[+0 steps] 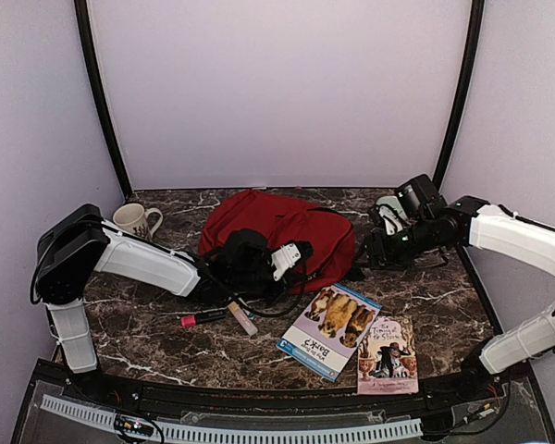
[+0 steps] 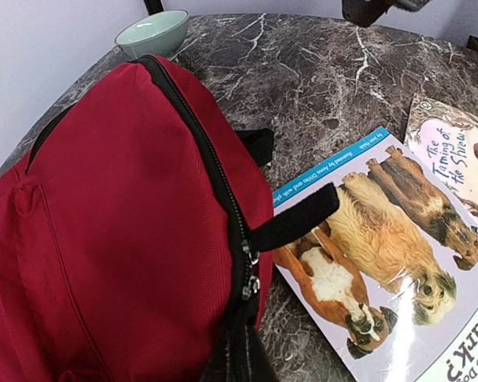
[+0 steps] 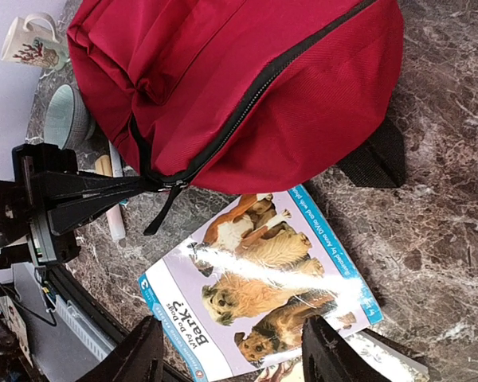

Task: Pack the student bag
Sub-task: Hold the student bag at the center of the board, then unzip the largest pocket of the student bag.

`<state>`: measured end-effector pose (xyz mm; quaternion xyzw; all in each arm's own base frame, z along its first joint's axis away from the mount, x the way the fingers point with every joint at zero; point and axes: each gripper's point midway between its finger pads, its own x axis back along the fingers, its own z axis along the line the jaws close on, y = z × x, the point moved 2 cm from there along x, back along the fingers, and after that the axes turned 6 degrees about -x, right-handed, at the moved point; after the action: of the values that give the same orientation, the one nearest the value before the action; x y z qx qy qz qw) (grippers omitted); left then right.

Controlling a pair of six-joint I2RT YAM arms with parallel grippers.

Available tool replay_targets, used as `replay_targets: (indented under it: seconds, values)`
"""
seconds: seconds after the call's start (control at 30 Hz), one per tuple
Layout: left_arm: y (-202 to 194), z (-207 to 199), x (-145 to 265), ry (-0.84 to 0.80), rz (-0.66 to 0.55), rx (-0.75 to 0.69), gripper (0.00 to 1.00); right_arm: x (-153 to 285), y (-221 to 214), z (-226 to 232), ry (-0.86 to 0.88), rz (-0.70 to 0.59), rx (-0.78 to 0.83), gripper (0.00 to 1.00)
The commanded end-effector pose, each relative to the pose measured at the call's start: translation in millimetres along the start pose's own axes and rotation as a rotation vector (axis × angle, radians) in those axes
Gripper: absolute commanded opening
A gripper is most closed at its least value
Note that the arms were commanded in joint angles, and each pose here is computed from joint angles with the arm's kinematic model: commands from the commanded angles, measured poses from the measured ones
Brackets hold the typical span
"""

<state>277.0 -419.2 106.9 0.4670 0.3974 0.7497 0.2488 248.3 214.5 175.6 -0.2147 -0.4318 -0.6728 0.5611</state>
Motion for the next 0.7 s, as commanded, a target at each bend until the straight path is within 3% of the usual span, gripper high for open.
replay_targets:
  seconds: [0.0,0.37,0.57,0.67]
  values:
    - [24.4,4.2,13.6,0.022,-0.067,0.004,0.00,-8.7,10.8,23.4,0.046,-0.002,0.039,0.59]
    - [24.4,0.2,13.5,0.005,-0.049,-0.001,0.00,-51.6,17.2,69.9,0.121,0.117,0.103,0.59]
    - [22.2,-0.4,12.7,0.008,-0.045,0.017,0.00,-81.3,5.4,60.2,0.095,0.225,0.077,0.58]
    - [21.8,0.0,12.3,0.012,-0.046,0.025,0.00,-88.8,1.2,58.6,0.099,0.256,0.068,0.52]
